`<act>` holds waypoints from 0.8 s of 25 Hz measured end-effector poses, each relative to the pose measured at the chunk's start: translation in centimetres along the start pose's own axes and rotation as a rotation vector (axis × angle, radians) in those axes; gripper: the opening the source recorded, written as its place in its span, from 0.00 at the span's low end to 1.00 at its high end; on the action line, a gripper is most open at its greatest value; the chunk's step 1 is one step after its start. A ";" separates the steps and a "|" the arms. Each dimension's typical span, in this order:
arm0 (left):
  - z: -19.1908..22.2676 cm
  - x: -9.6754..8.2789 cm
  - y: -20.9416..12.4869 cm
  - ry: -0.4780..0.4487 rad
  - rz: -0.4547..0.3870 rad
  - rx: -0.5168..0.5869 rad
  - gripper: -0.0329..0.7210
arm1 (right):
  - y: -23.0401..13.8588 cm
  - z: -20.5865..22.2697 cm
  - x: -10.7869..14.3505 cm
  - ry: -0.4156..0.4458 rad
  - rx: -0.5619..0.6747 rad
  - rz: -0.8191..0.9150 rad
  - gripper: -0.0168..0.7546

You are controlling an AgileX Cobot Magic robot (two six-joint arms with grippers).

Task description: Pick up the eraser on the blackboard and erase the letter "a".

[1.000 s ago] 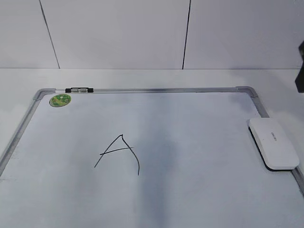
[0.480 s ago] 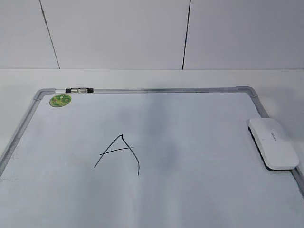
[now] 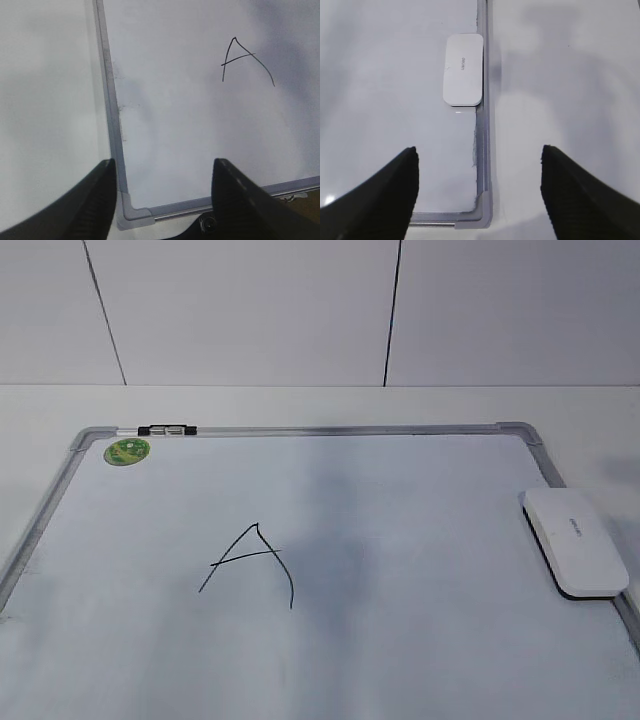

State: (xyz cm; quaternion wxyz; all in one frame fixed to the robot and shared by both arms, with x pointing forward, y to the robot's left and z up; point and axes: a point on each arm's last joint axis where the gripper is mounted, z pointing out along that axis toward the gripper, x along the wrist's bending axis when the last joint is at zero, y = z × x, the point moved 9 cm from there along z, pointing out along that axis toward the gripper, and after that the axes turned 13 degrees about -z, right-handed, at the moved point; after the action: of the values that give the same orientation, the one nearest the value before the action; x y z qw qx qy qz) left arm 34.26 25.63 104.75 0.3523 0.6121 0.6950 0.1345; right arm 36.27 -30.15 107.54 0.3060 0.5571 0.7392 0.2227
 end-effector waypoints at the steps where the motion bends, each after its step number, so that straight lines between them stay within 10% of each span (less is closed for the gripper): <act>1: 0.0 0.0 -0.2 0.000 0.000 -0.001 0.65 | -0.1 -0.1 0.1 0.003 -0.004 0.002 0.77; 20: 0.0 0.7 -2.3 0.002 0.069 -0.011 0.64 | -8.9 2.6 2.3 0.058 -0.002 -0.085 0.78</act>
State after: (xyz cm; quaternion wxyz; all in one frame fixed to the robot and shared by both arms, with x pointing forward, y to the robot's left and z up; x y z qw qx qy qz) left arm 32.49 25.82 103.10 0.3501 0.6338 0.6730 0.1510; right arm 31.53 -30.42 99.30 0.2939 0.5181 0.7707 0.2263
